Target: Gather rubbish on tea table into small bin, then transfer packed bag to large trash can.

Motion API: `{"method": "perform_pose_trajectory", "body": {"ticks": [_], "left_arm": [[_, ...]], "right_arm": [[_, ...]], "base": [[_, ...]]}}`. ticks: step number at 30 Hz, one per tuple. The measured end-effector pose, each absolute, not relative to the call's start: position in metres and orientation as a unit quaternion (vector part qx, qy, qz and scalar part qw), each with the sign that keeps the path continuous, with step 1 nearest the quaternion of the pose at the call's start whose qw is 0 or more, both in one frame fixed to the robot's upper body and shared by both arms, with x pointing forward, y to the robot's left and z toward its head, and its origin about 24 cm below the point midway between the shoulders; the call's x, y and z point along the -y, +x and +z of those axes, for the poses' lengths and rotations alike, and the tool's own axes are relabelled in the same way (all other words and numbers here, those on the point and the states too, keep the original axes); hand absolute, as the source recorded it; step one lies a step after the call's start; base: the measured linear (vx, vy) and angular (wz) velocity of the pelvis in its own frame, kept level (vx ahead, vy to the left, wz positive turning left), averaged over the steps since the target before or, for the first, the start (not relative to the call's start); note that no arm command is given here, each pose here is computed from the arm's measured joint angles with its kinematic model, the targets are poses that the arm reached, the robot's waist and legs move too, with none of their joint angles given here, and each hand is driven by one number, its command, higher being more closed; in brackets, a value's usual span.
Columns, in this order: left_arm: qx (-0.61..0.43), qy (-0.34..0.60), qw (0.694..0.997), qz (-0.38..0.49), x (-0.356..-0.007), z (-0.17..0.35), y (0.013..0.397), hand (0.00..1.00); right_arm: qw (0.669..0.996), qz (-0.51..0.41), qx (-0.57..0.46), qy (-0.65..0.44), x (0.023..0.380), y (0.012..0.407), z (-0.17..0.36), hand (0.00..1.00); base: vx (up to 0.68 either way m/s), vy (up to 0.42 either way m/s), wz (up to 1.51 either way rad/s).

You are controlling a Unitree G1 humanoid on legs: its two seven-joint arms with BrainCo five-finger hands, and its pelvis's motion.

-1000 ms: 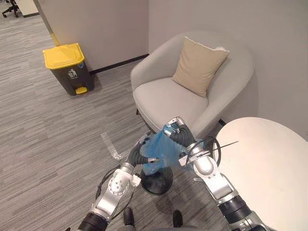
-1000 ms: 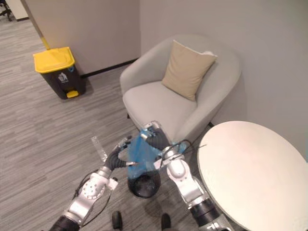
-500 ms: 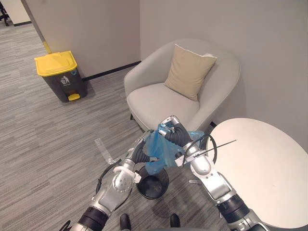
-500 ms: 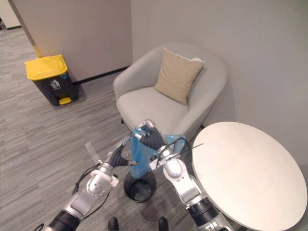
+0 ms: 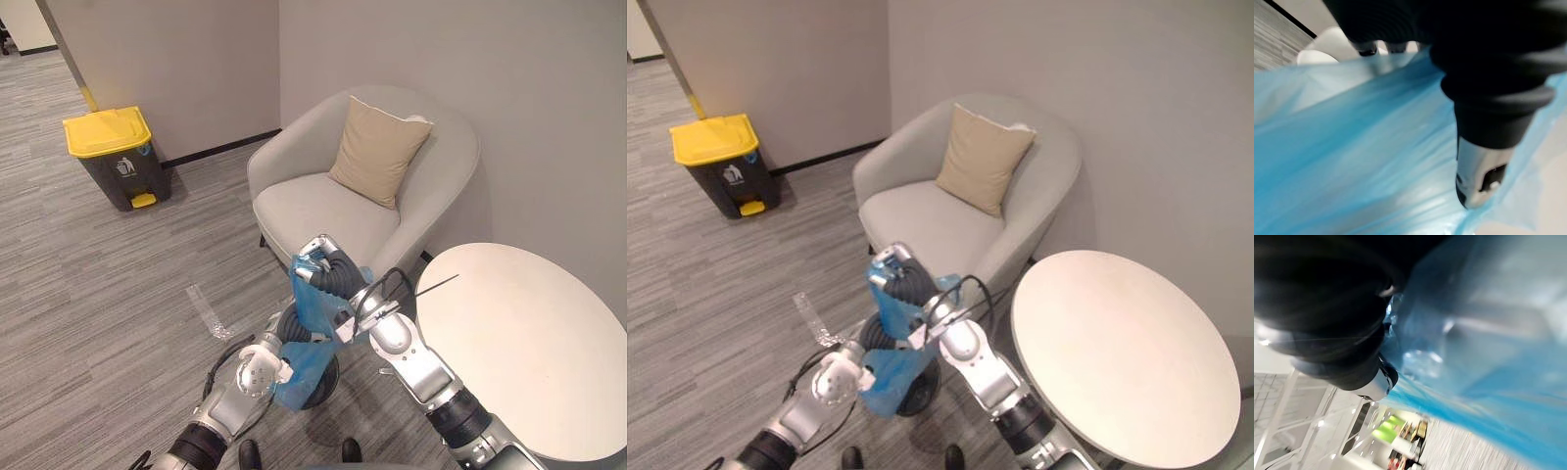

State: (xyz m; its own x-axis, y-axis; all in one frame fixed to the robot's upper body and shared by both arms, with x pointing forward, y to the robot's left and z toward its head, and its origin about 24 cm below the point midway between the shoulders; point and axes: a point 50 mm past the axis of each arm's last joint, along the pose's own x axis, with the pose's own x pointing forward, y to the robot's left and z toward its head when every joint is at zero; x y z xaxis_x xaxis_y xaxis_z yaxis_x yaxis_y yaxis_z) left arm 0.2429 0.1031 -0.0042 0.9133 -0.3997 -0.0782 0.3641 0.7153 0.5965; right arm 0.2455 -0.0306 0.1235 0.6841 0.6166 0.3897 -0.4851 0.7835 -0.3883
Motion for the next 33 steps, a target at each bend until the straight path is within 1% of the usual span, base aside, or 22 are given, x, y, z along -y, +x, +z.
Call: {"method": "perform_pose_trajectory", "body": {"ticks": [5, 11, 12, 15, 19, 24, 30, 31, 33], "left_arm": [[0.022, 0.314, 0.926, -0.208, -0.102, -0.008, 0.242, 0.0], [-0.003, 0.306, 0.932, -0.197, -0.105, -0.02, 0.231, 0.0], [-0.005, 0.309, 0.932, -0.188, -0.107, -0.021, 0.229, 1.0], [-0.011, 0.314, 0.934, -0.168, -0.108, -0.024, 0.228, 1.0], [-0.018, 0.309, 0.94, -0.146, -0.09, -0.027, 0.238, 1.0], [-0.027, 0.323, 0.938, -0.126, -0.089, -0.027, 0.248, 1.0], [-0.049, 0.322, 0.938, -0.123, -0.09, -0.039, 0.239, 1.0], [-0.049, 0.321, 0.938, -0.123, -0.09, -0.038, 0.239, 1.0], [-0.043, 0.308, 0.942, -0.124, -0.088, -0.029, 0.243, 1.0]], "right_arm": [[0.902, 0.332, 0.258, -0.103, 0.023, 0.238, 0.126, 1.0], [0.893, 0.373, 0.245, -0.067, 0.009, 0.23, 0.124, 1.0], [0.892, 0.379, 0.243, -0.055, 0.006, 0.228, 0.125, 1.0], [0.887, 0.393, 0.239, -0.035, -0.002, 0.223, 0.126, 1.0], [0.882, 0.412, 0.228, -0.013, -0.014, 0.216, 0.125, 1.0], [0.889, 0.402, 0.219, 0.01, -0.014, 0.217, 0.125, 1.0], [0.892, 0.396, 0.218, -0.002, -0.014, 0.217, 0.124, 1.0], [0.892, 0.395, 0.22, -0.006, -0.013, 0.217, 0.123, 0.0], [0.898, 0.385, 0.214, 0.002, -0.011, 0.215, 0.12, 0.0]], "base": [[0.01, -0.004, -0.02], [0.0, 0.0, 0.0], [0.0, 0.0, 0.0], [0.0, 0.0, 0.0], [0.0, -0.001, 0.01], [0.0, 0.0, 0.0], [0.0, 0.0, 0.0], [0.0, 0.0, 0.0], [0.0, 0.0, 0.0]]}}
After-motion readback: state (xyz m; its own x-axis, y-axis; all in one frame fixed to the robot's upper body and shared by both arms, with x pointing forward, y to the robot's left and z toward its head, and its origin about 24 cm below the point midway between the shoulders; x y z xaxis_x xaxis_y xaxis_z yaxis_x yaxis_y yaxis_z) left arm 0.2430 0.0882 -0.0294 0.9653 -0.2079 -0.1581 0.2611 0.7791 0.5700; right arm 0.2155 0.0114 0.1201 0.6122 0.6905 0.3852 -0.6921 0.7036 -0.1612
